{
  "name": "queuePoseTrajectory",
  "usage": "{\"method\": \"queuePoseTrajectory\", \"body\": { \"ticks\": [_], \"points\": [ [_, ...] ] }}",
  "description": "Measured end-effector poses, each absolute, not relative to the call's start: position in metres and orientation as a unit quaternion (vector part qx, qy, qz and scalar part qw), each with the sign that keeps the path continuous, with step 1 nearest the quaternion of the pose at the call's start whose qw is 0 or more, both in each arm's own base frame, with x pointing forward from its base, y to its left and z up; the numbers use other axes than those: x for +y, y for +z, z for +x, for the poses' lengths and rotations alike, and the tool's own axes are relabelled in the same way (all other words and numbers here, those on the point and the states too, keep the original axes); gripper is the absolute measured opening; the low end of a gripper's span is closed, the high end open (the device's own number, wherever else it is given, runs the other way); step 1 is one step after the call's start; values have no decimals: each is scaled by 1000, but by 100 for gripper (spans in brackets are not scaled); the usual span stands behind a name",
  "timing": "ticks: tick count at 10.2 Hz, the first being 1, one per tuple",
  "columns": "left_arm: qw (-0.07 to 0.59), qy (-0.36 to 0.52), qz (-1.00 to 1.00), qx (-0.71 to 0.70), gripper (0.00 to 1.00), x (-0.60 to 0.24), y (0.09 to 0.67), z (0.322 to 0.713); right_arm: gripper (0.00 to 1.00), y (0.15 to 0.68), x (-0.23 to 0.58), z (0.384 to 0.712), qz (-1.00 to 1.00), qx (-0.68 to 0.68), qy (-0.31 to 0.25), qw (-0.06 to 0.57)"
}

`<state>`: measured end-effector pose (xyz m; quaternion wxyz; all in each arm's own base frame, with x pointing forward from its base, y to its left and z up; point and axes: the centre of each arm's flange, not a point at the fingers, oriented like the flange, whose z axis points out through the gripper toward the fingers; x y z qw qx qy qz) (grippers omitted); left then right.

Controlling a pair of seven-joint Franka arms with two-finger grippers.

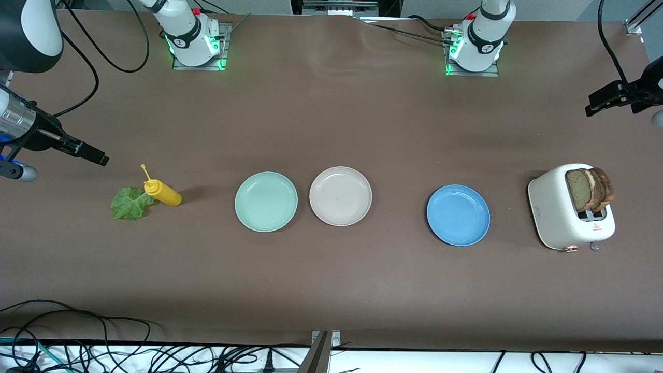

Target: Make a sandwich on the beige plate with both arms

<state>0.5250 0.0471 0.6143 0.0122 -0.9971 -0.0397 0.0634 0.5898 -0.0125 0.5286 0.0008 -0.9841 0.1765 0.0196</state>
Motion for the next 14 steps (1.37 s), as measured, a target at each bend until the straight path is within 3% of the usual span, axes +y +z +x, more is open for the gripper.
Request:
{"method": "queuePoseTrajectory", "body": {
  "ticks": [14],
  "points": [
    [14,104,-994,-45,100,57,572,542,100,528,-14,590,-984,178,20,1]
  ]
}}
